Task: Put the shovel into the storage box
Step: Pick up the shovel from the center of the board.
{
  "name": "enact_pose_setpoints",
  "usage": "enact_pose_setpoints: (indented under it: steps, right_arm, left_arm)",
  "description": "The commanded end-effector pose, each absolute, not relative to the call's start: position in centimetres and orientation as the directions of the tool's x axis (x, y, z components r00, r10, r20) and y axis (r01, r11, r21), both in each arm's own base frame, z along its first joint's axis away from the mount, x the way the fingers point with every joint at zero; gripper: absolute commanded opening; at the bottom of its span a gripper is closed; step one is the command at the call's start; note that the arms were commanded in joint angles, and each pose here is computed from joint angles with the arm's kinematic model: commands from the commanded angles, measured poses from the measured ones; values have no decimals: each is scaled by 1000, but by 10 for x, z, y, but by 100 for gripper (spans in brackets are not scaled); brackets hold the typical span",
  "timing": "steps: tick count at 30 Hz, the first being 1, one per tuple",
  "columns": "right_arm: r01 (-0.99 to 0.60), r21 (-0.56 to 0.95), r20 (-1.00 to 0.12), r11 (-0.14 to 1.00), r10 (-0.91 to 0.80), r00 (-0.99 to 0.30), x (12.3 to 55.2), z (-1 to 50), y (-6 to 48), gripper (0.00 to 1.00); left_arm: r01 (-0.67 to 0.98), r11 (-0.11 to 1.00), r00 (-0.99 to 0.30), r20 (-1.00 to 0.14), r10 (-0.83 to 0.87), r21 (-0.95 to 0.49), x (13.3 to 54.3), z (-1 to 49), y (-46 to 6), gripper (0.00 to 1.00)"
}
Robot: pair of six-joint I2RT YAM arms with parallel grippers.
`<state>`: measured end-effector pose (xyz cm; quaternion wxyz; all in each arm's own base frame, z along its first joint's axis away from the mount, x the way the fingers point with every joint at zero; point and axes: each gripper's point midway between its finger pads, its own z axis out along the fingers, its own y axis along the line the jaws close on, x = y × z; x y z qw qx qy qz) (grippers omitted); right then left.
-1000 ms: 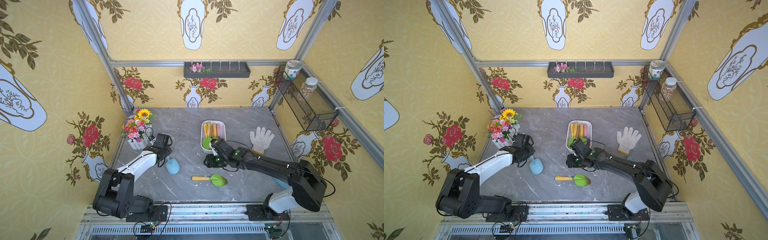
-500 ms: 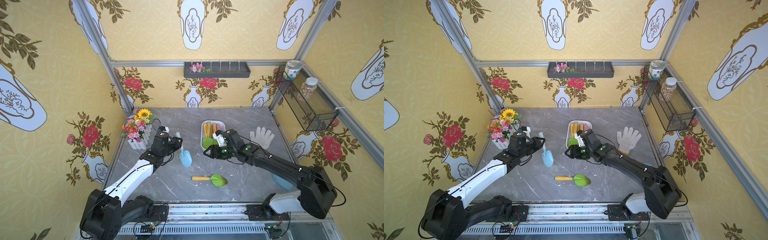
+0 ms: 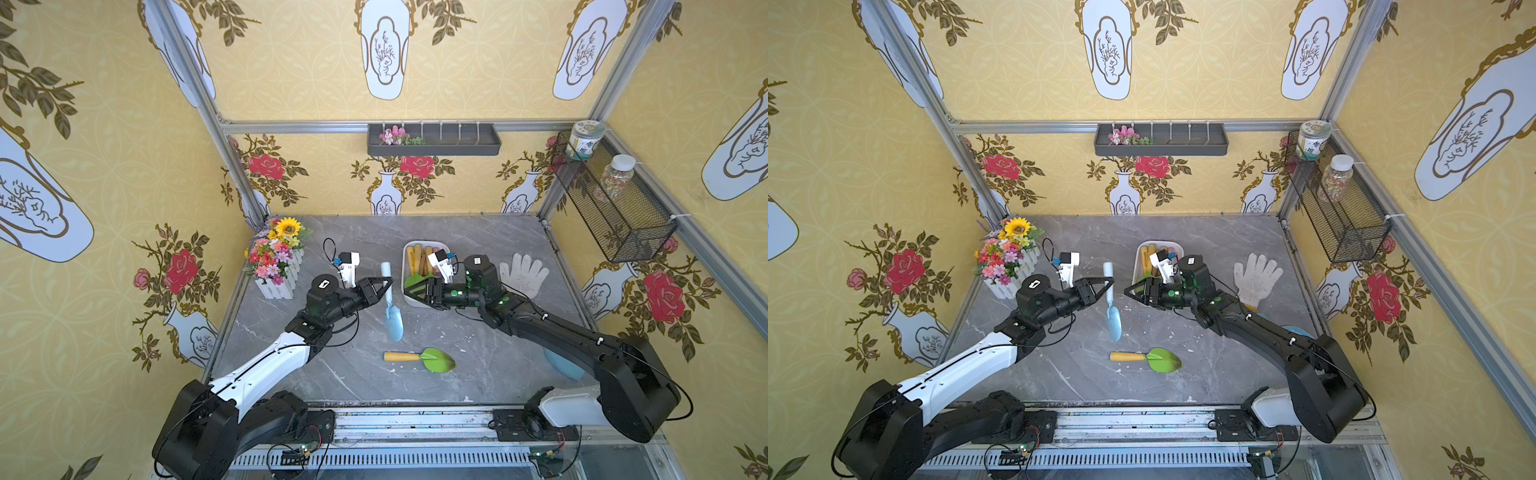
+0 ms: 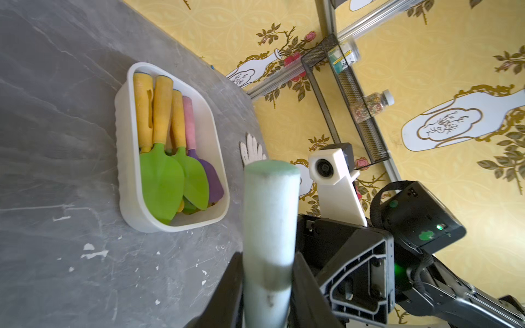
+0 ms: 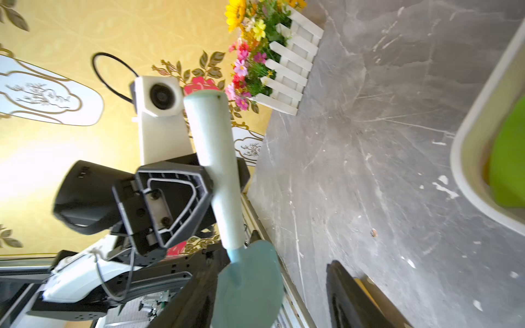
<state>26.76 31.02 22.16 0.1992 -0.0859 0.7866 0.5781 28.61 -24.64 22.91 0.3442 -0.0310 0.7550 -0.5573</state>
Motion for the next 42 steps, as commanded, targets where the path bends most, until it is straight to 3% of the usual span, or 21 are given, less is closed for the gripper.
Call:
enact_pose_setpoints:
  steps: [1,12,30,37,42]
  right_arm:
    - [-455,876,-473,162,99,-876,262,257,320,64]
    - [-472,875,-479,107,55,-876,245,255,337,59]
    - [-477,875,-482,83,54,-875,244,259,341,26]
    - [-473,876,-479,89,51,-877,245,259,341,17]
    - [-455,882,-465,121,65,-883,251,253,336,16]
  left_arm:
    - [431,240,-759,-493,-425,-870,276,259,-257,17]
    - [453,188,-766,-488,-418,-872,272,267,-265,16]
    - [446,166,-782,-474,-406,-879,269,262,-270,18]
    - [438,169,-784,-467,-409,-883,269,259,-269,28]
    - [433,184,-770,-468,-435,-883,272,258,-265,46]
